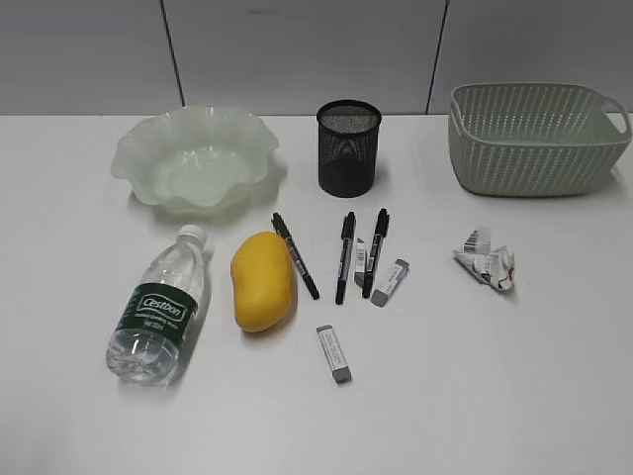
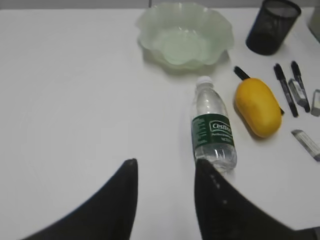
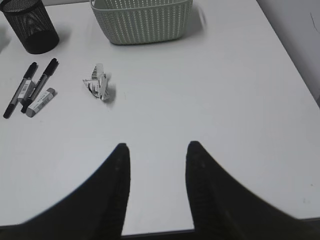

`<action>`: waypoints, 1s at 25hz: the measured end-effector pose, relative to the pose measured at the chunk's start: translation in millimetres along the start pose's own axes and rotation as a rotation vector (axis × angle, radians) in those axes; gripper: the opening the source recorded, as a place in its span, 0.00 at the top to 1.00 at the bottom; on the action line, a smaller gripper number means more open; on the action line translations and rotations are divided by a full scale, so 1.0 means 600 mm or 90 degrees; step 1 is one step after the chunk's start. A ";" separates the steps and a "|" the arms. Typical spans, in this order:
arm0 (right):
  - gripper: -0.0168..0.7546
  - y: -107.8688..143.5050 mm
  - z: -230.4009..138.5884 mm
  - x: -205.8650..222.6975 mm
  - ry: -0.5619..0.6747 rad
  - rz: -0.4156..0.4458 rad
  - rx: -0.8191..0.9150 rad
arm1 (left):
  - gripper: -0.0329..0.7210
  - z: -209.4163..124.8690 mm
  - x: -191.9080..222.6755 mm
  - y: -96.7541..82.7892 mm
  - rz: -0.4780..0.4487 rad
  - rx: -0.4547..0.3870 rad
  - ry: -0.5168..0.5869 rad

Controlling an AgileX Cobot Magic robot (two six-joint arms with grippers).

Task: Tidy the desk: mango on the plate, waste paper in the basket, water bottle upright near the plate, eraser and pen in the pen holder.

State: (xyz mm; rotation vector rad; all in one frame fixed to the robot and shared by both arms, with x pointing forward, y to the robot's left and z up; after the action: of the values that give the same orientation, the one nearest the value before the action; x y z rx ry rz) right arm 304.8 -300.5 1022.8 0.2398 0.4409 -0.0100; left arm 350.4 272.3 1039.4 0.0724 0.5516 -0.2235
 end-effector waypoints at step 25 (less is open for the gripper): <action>0.58 0.000 0.000 0.000 0.000 -0.001 0.000 | 0.13 0.019 0.561 -0.288 -0.180 0.101 0.477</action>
State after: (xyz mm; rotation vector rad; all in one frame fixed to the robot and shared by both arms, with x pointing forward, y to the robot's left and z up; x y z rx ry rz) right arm 304.8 -300.7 1022.8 0.2391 0.4408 -0.0108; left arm 595.2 38.2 870.1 0.2374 1.2924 -0.5238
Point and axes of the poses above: a point on each arm's last joint axis where the gripper is mounted, x pointing out along that axis toward the gripper, y along the wrist's bending axis when the last joint is at zero, z = x × y, the point moved 8 cm from there along x, pointing out along that axis toward the gripper, and after that the axes turned 8 degrees about x, right-handed, at the moved point
